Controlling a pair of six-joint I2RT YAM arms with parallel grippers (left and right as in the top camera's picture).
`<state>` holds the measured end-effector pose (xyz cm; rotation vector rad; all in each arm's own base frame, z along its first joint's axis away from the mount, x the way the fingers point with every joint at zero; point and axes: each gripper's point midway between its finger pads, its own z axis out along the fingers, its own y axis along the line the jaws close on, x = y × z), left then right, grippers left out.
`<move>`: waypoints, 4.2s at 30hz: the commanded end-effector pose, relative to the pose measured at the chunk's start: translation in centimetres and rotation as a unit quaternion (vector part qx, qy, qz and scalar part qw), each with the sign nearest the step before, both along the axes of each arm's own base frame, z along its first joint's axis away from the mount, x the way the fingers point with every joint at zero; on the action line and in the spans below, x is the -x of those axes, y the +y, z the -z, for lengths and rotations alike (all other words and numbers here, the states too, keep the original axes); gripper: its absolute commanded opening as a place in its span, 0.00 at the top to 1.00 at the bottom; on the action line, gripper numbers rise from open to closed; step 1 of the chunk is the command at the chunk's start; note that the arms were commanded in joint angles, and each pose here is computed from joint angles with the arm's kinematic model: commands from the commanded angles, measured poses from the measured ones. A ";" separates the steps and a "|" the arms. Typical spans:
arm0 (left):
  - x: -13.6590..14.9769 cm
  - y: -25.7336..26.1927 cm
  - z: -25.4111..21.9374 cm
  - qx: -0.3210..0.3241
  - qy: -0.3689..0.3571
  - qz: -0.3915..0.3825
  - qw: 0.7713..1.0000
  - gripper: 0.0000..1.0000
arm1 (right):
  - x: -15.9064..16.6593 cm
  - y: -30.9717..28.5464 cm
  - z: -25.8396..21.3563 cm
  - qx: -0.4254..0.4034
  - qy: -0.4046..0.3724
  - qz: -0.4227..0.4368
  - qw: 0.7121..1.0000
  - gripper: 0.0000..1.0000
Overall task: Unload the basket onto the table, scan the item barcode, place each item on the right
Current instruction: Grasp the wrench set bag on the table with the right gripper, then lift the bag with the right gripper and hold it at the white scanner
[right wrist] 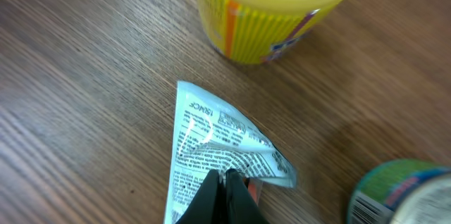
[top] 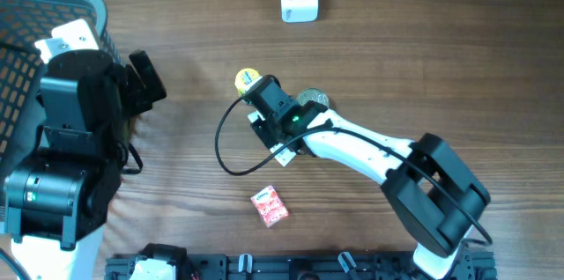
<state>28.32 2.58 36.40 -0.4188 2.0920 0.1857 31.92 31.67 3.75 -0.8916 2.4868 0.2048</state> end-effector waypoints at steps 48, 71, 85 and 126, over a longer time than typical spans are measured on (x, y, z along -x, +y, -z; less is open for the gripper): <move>-1.1 0.1 1.6 0.002 0.026 -0.016 1.000 0.00 | 0.8 0.4 4.1 0.079 -0.006 -0.140 0.987 0.57; 0.5 1.0 -0.1 -0.005 -0.006 -0.032 0.999 0.00 | 0.5 2.7 0.7 0.011 -0.009 -0.128 0.992 0.95; 1.0 1.4 -0.4 -0.009 -0.009 -0.040 0.999 0.00 | -1.2 3.0 -7.9 0.000 -0.125 -0.127 0.984 0.95; 1.5 1.5 0.3 -0.004 0.005 -0.046 0.999 0.00 | -21.2 1.2 -13.1 0.230 -0.605 -0.274 0.711 0.96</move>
